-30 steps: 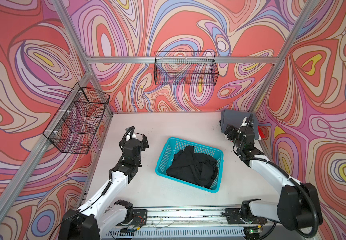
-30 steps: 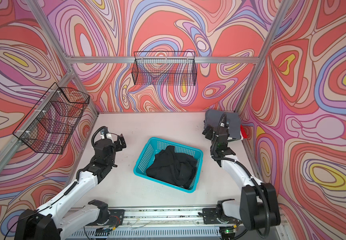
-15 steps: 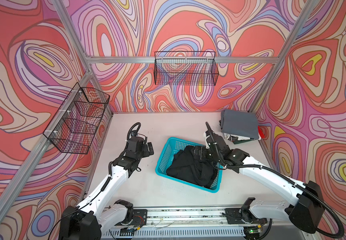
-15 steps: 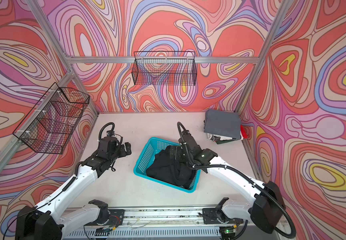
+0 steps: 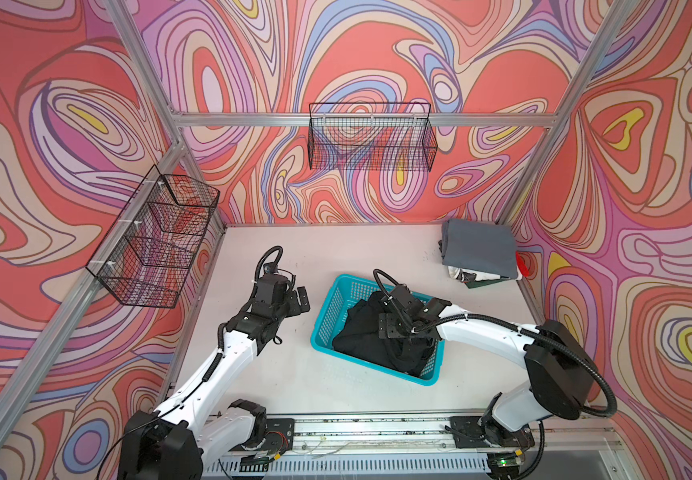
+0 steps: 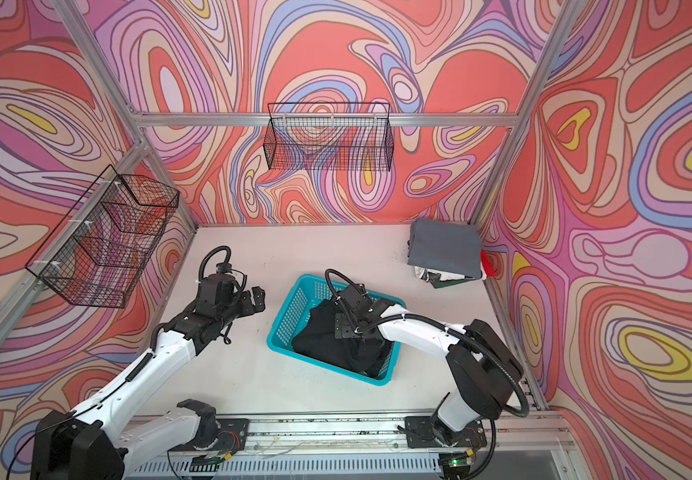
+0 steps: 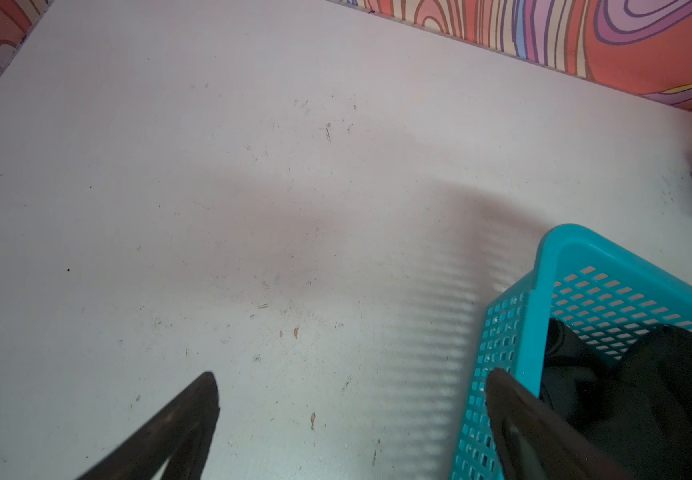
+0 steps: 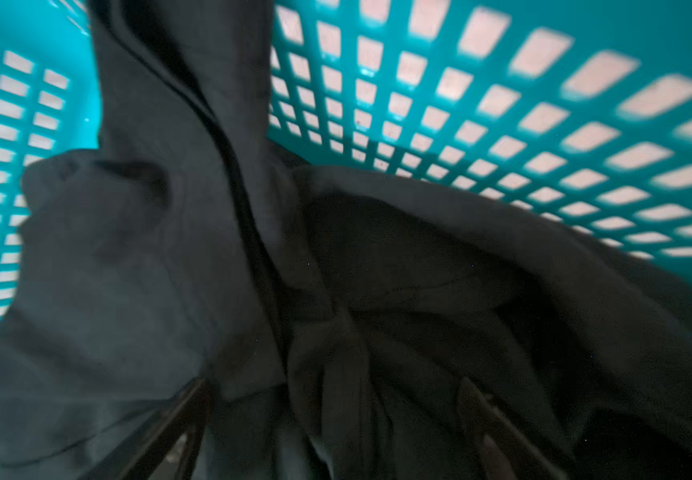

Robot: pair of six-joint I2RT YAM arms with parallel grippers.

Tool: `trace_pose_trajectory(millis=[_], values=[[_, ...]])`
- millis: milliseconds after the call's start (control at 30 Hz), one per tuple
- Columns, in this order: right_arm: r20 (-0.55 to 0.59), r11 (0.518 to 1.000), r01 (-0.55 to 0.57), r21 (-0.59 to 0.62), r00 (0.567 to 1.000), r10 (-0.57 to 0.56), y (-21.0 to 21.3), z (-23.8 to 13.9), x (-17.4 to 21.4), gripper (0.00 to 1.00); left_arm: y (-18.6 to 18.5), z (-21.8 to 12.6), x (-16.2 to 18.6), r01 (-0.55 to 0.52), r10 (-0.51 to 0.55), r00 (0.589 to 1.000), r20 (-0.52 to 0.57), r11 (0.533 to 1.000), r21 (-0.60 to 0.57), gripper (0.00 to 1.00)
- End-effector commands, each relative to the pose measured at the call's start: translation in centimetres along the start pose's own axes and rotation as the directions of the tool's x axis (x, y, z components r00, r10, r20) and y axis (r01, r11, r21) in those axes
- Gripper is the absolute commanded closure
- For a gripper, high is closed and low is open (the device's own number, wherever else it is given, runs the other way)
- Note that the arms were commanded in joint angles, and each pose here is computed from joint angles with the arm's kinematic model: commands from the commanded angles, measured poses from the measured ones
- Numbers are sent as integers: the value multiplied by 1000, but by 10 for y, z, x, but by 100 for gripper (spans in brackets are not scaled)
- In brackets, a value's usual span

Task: Fold and stack the t-shirts
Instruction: 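Grasp the black t-shirt in the teal basket with the right gripper, then lift the black t-shirt out of the basket with the right gripper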

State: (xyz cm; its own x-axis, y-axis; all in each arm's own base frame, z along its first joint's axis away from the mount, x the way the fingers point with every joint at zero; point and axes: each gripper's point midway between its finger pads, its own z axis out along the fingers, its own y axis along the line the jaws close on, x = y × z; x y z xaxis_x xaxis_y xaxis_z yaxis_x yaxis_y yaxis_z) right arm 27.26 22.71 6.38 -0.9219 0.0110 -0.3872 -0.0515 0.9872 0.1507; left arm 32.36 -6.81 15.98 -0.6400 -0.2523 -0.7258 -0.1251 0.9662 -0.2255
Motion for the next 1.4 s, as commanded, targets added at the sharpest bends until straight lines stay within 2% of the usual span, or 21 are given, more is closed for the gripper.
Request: trace_pose_trajectory(millis=[0, 67, 133, 167, 267, 333, 400, 500, 533, 733, 900, 1133, 1233, 1300, 1367], values=[[5, 1000, -19, 16, 1000, 18, 2, 13, -1, 2, -2, -4, 0, 2, -2, 1000, 5, 1000, 11, 0], [-4, 1000, -18, 22, 1000, 18, 2, 22, 2, 2, -2, -4, -1, 0, 0, 1000, 8, 1000, 13, 0], [-4, 1000, -20, 9, 1000, 20, 6, 29, 2, 7, -2, -5, -2, 0, 0, 1000, 15, 1000, 10, 0], [-6, 1000, -20, -6, 1000, 20, 9, 32, 2, 13, -2, -5, -2, 1, -1, 1000, 14, 1000, 9, 0], [-3, 998, -6, -70, 1000, 6, 24, 38, -2, 46, -2, -6, -3, 3, -4, 1000, 20, 1000, 10, 0], [11, 995, 0, -104, 1000, 1, 35, 43, -9, 59, -2, -6, -3, 9, -10, 1000, 19, 1000, 10, 0], [13, 991, 6, -131, 1000, -4, 48, 52, -16, 78, -2, -7, -4, 9, -9, 1000, 22, 1000, 13, 0], [41, 981, 29, -191, 999, -21, 75, 61, -35, 89, 2, -8, -3, 13, -13, 1000, 25, 1000, -6, 0], [56, 979, 39, -199, 998, -28, 82, 66, -43, 100, 3, -9, -4, 13, -13, 999, 29, 1000, -13, 0], [181, 961, 137, -241, 979, -95, 131, 69, -108, 100, 12, -17, -5, 19, -16, 999, 49, 999, -51, 0], [271, 924, 122, -362, 962, -21, 149, 34, -172, 100, 18, -24, -8, 31, -25, 997, 74, 997, -74, 0], [482, 935, 154, -320, 876, 20, 130, -89, -236, 100, 10, -27, -12, 19, -16, 997, 74, 999, -33, 0], [571, 951, 123, -284, 819, 65, 106, -147, -253, 100, 5, -26, -13, 14, -13, 998, 55, 1000, -16, 0], [645, 959, 101, -263, 758, 98, 85, -195, -260, 100, 1, -25, -13, 10, -10, 999, 38, 1000, -4, 0], [689, 968, 91, -235, 718, 100, 69, -227, -261, 100, -3, -25, -14, 4, -4, 1000, 30, 1000, 8, 0]])
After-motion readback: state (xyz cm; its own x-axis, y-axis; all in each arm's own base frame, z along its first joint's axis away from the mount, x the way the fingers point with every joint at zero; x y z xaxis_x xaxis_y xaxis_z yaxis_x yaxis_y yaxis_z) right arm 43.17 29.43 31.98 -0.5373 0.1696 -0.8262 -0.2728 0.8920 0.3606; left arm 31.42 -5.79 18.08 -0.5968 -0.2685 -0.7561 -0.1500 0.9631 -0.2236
